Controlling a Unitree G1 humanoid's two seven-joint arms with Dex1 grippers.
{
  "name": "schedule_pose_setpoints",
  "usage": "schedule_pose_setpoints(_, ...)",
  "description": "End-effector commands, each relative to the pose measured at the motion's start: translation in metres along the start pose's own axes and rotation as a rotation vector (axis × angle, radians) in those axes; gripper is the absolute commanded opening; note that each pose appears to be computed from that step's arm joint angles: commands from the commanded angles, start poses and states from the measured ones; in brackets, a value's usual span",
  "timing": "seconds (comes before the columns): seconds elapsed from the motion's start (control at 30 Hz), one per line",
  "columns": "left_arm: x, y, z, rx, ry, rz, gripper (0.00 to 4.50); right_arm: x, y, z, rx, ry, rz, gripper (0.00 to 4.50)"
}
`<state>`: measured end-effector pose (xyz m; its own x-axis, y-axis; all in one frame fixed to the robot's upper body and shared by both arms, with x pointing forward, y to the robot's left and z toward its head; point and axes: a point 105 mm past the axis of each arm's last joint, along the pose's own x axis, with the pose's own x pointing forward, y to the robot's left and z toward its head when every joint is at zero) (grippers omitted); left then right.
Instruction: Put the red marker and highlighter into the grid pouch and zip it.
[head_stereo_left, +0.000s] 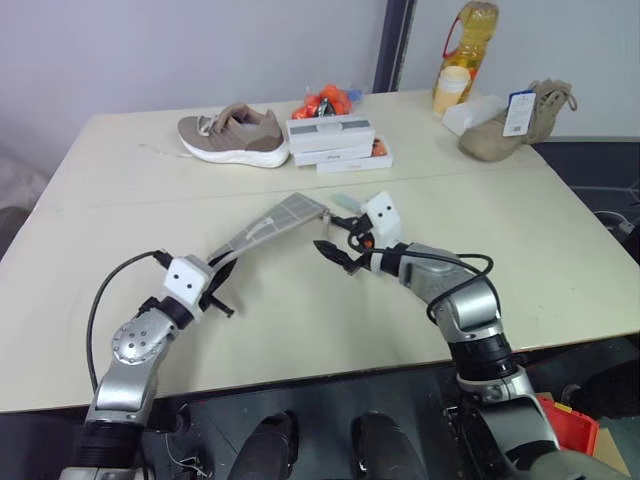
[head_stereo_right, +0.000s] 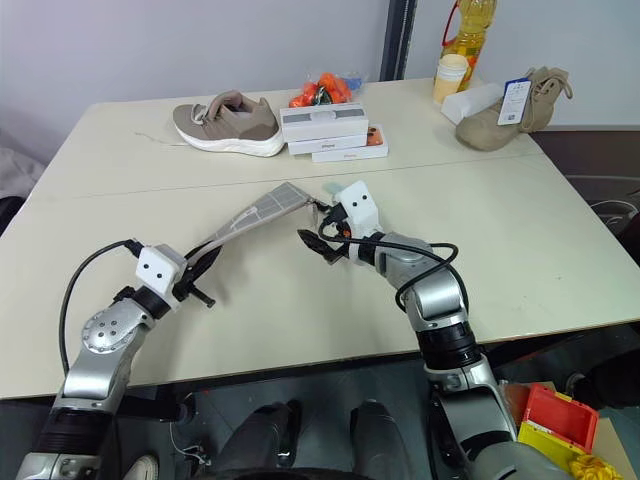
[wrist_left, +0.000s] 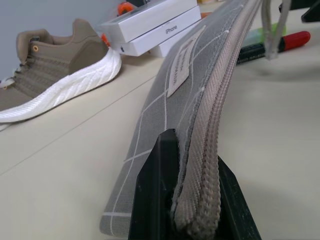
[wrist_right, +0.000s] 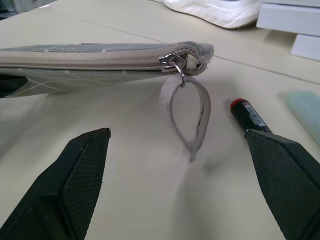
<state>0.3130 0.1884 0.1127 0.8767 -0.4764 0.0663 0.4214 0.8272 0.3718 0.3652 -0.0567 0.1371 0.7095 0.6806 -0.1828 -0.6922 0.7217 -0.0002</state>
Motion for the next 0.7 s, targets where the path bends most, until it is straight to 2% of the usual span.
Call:
schedule_pose_setpoints(0.03, 0.001, 0.001, 0.012, 0.020, -0.032, 0.001, 0.00, 0.005, -0.002, 0.016, 0.001, -0.059, -0.026, 3.61)
schedule_pose_setpoints(0.2, 0.004, -0.002, 0.013, 0.019, -0.031, -0.017, 0.00, 0.010, 0.000, 0.021, 0.004, -0.083, -0.025, 0.90)
schedule_pose_setpoints(0.27, 0.005, -0.003, 0.013, 0.018, -0.029, -0.017, 0.00, 0.011, 0.005, 0.022, -0.005, -0.084, -0.012, 0.02)
schedule_pose_setpoints(0.33, 0.006, -0.003, 0.013, 0.017, -0.028, -0.016, 0.00, 0.012, 0.011, 0.022, -0.025, -0.081, 0.003, 0.02)
schedule_pose_setpoints(0.57, 0.014, -0.011, 0.012, 0.007, -0.025, -0.022, 0.00, 0.028, 0.075, 0.034, -0.127, -0.088, 0.193, 0.02)
schedule_pose_setpoints(0.7, 0.018, -0.011, 0.012, -0.003, -0.023, -0.014, 0.00, 0.033, 0.098, 0.037, -0.159, -0.085, 0.266, 0.02)
